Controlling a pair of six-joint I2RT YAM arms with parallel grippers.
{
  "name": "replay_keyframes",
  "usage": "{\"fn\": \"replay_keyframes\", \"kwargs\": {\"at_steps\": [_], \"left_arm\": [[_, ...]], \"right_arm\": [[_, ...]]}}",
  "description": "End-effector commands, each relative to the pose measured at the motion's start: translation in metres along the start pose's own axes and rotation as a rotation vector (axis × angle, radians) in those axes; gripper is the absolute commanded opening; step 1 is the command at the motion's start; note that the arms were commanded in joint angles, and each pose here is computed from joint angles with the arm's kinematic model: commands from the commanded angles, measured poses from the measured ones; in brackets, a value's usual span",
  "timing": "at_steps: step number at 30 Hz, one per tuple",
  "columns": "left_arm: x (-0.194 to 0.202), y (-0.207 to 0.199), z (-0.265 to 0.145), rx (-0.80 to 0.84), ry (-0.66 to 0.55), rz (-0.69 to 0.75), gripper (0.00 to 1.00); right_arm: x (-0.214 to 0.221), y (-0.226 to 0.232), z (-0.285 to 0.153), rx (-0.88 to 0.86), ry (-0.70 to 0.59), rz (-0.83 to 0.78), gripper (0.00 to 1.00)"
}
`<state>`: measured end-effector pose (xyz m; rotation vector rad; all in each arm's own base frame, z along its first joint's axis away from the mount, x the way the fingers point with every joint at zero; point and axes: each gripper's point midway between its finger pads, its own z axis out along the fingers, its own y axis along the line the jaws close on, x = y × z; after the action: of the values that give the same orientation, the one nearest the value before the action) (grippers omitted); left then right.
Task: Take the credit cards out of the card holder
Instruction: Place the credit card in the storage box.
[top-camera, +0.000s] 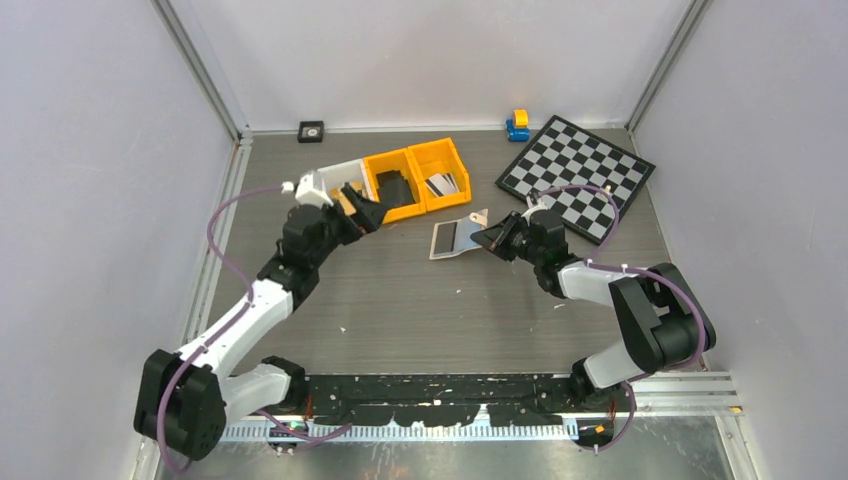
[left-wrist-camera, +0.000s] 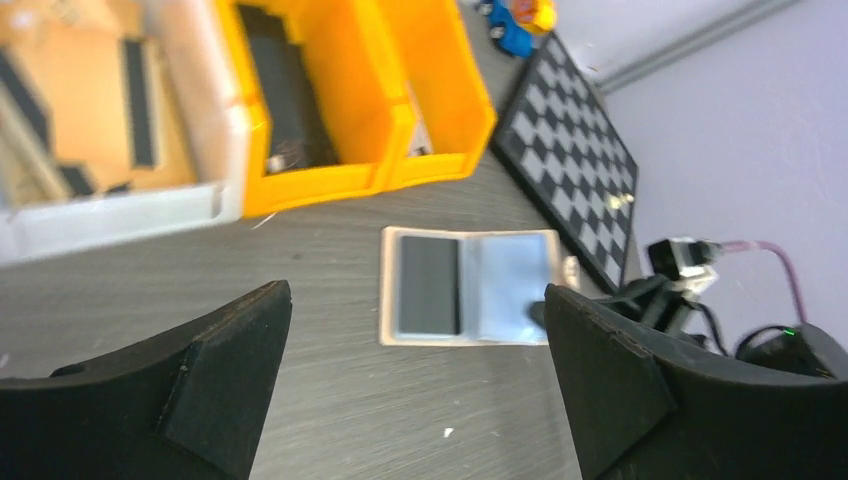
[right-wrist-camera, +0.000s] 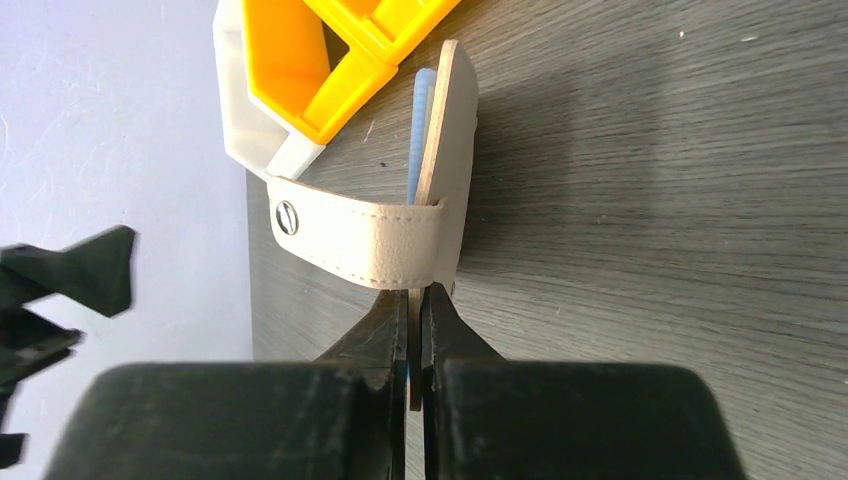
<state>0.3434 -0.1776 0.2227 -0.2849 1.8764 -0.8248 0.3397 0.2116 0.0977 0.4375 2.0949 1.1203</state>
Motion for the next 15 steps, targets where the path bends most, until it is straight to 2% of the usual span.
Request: {"fn": "replay_keyframes", "kwargs": {"at_steps": [1, 3, 6, 8, 12, 13, 15], "left_arm": [[-0.006, 0.042, -0.007, -0.075, -0.222, -0.137, 1.00], [-0.002, 0.049, -0.011, -0.048, -0.257, -0.165, 1.00], [-0.002, 0.034, -0.010, 0.006, -0.212, -0.121, 1.00], [0.002, 0.026, -0.007, 0.009, -0.145, -0.101, 0.99], [0.027, -0.012, 0.003, 0.201, 0.037, -0.116, 0.94], [0.031, -0.021, 0.005, 0.252, 0.069, -0.122, 0.98], [0.040, -0.031, 0.010, 0.300, 0.117, -0.130, 1.00]], "right_arm": [[-0.022, 0.026, -0.002, -0.058, -0.075, -0.060, 0.00], [-0.023, 0.026, -0.002, -0.062, -0.084, -0.060, 0.00], [-0.023, 0.028, -0.003, -0.072, -0.085, -0.042, 0.01], [-0.023, 0.033, -0.004, -0.091, -0.084, -0.043, 0.01], [-0.023, 0.044, -0.012, -0.141, -0.094, -0.048, 0.01], [-0.025, 0.047, -0.014, -0.149, -0.100, -0.053, 0.01], [-0.026, 0.052, -0.019, -0.165, -0.112, -0.057, 0.00]]}}
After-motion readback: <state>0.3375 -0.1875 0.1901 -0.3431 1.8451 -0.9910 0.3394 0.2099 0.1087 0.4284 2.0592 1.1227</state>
